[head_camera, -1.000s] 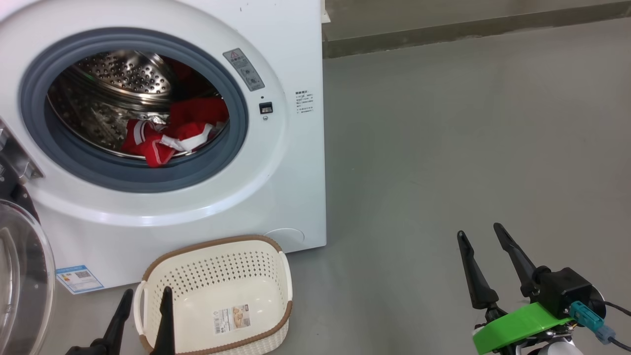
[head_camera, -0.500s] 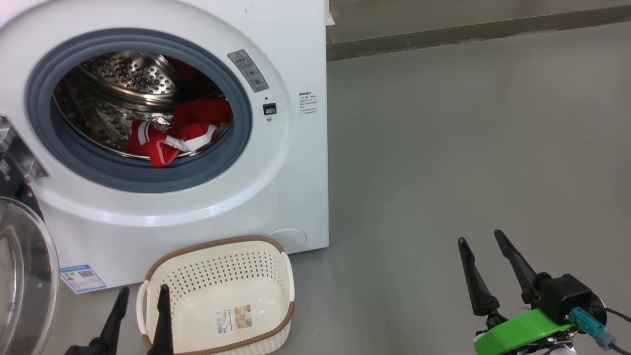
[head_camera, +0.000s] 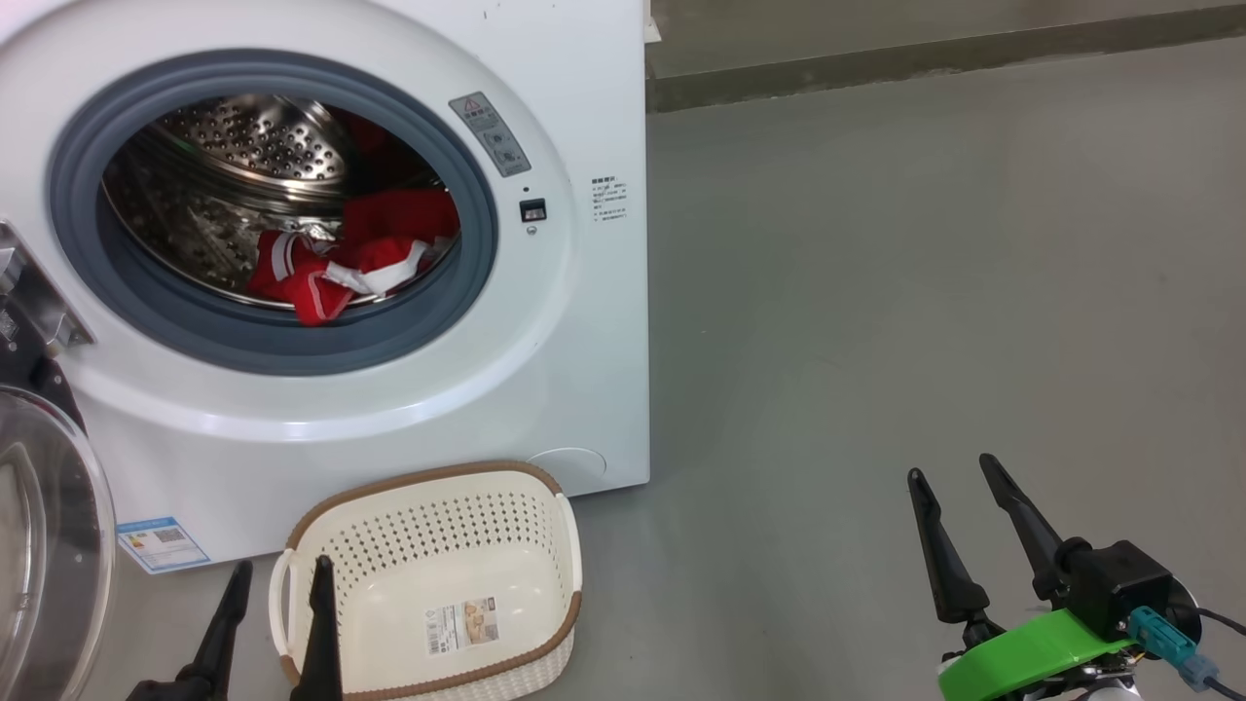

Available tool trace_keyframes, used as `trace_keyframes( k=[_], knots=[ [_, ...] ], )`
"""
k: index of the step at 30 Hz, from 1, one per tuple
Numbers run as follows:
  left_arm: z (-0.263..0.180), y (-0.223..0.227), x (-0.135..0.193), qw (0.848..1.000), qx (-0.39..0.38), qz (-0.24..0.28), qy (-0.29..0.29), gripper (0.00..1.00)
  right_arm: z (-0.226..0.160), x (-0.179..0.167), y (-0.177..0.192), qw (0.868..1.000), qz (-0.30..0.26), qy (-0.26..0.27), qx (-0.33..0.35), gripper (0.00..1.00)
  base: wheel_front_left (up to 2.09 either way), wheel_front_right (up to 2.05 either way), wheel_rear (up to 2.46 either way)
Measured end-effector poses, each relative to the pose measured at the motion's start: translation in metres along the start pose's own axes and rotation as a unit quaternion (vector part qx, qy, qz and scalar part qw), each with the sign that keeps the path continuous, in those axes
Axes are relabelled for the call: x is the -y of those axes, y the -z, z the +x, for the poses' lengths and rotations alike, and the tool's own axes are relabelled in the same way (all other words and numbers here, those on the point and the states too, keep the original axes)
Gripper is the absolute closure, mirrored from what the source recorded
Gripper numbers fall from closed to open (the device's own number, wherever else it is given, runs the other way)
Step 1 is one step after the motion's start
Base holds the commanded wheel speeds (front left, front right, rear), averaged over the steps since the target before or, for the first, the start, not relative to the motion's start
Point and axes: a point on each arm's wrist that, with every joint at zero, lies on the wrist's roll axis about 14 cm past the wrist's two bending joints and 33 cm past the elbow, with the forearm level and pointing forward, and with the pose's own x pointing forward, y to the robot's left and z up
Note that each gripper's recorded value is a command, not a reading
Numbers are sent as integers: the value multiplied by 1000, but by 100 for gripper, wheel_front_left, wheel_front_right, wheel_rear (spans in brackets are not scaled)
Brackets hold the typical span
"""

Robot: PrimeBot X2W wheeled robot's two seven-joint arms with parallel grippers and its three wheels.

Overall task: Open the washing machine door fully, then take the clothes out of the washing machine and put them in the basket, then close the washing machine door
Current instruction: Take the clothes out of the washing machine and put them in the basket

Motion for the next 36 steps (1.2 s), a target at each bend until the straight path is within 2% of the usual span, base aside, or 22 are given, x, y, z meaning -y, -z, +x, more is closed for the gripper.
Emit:
trace_keyframes(
  k=[11, 27, 36],
  knots=[
    [-1, 3, -4, 1000, -5, 11, -13, 0, 0, 1, 2, 1000, 0, 1, -3, 0, 50, -51, 1],
    [2, -4, -4, 1000, 7, 2, -13, 0, 0, 2, 3, 1000, 1, 3, -5, 0, 159, -159, 0],
    [2, -4, -5, 1000, 7, -2, -16, 0, 1, 1, 4, 1000, 1, 2, -7, 0, 29, -29, 0]
  ],
)
